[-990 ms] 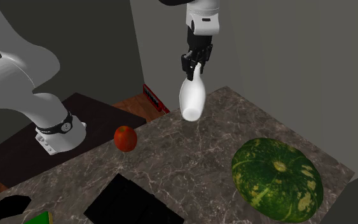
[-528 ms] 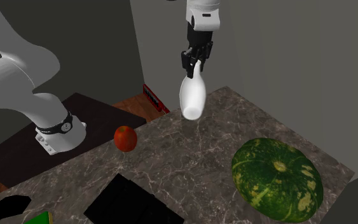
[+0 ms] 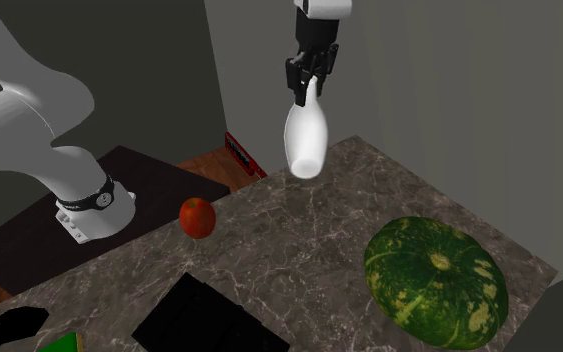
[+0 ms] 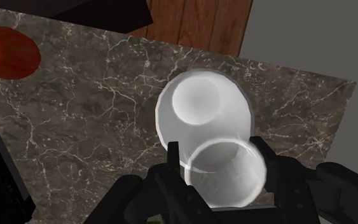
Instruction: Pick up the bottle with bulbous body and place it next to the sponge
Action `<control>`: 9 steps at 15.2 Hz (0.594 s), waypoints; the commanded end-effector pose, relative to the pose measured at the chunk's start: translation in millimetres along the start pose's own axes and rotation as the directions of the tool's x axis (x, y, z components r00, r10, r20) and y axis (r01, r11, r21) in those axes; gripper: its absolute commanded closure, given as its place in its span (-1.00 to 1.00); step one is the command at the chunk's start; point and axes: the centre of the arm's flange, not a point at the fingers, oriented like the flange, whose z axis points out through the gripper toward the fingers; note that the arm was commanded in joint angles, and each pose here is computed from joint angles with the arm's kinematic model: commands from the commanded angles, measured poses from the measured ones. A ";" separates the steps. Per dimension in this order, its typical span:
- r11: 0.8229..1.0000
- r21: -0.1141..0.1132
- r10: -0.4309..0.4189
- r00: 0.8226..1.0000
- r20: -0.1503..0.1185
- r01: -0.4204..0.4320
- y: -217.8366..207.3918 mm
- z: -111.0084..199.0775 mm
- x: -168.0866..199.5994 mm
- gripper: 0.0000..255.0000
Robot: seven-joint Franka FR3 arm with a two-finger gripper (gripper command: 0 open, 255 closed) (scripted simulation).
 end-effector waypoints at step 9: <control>1.000 0.000 0.000 1.000 0.000 0.000 23.3 -52.4 -8.8 1.00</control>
